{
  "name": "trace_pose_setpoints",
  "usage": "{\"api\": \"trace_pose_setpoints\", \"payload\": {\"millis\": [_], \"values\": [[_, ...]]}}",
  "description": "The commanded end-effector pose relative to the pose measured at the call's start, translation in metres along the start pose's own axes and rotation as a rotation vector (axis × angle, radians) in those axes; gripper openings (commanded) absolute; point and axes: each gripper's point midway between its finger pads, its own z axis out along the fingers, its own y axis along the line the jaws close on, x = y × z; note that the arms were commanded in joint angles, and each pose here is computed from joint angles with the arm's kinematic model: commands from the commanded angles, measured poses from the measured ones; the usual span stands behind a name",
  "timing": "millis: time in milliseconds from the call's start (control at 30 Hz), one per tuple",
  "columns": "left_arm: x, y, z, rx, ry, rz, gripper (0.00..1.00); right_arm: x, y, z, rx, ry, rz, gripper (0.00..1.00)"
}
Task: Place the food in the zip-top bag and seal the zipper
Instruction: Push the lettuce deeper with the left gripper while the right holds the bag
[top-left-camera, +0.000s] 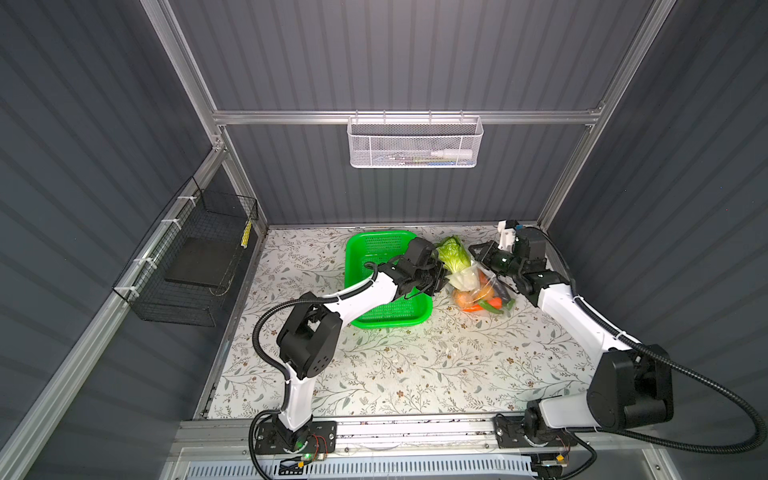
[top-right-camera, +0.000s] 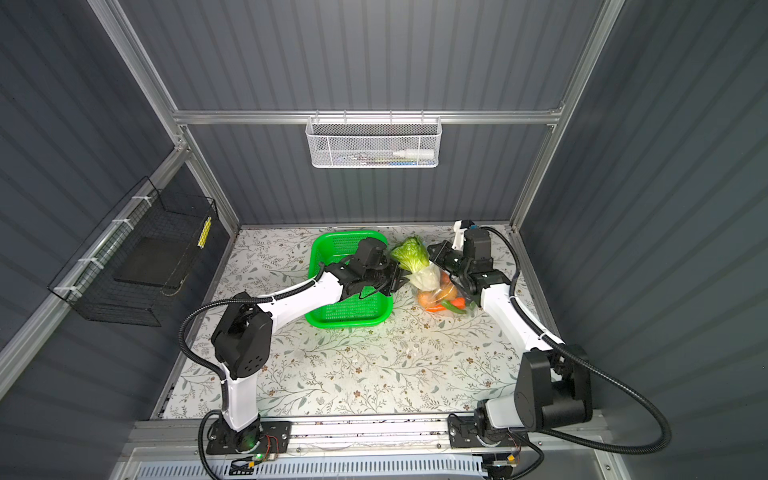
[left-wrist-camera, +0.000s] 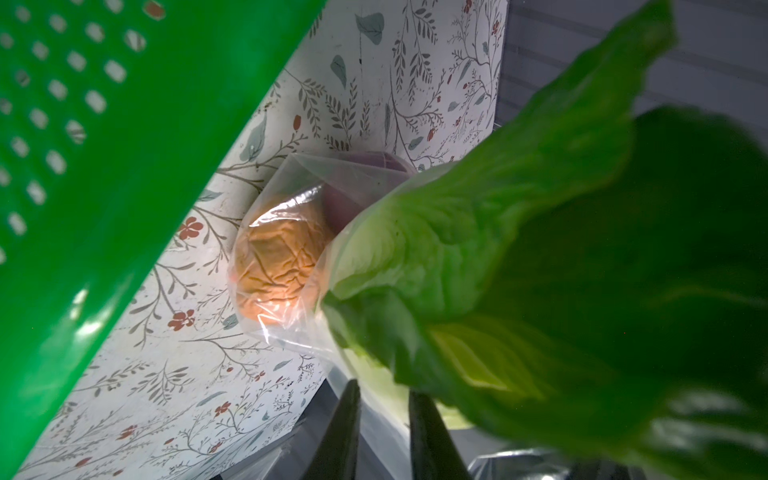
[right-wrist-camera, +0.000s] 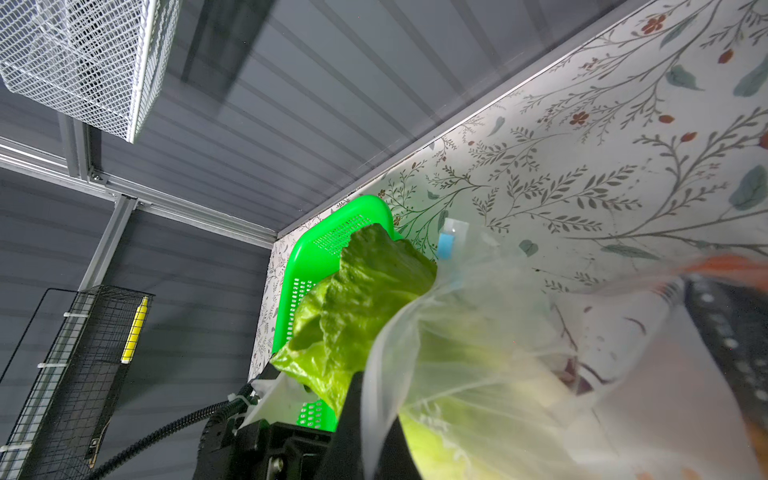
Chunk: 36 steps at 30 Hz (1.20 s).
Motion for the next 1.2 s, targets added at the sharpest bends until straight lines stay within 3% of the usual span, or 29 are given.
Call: {"api": "trace_pose_setpoints", "payload": {"millis": [0,300,433,667,833,900,1133,1167], "values": [[-0.004,-0.008,0.003,0.016,-0.002,0.006,0.36,0.001,0.015,-0.006,-0.054,-0.009,-0.008,0.00],[-0.008,-0.020,0.002,0.069,-0.028,-0.016,0.41,0.015,0.024,-0.003,-0.100,0.021,0.018,0.00],[-0.004,-0.023,0.005,0.077,-0.017,-0.013,0.33,0.014,0.024,-0.003,-0.105,0.020,0.020,0.00],[0.001,-0.029,0.007,0.103,0.001,-0.009,0.11,0.012,0.022,0.000,-0.095,0.009,0.013,0.00],[0.004,-0.032,0.007,0.116,0.015,-0.005,0.09,0.011,0.022,0.007,-0.105,0.015,0.027,0.00],[0.005,-0.031,0.006,0.121,0.021,-0.009,0.00,0.010,0.023,0.008,-0.104,0.016,0.024,0.00],[0.001,-0.029,0.002,0.129,0.018,-0.027,0.00,0.011,0.019,0.008,-0.085,0.017,0.010,0.00],[0.001,-0.030,0.002,0.131,0.021,-0.025,0.05,0.011,0.019,0.008,-0.086,0.018,0.011,0.00]]}}
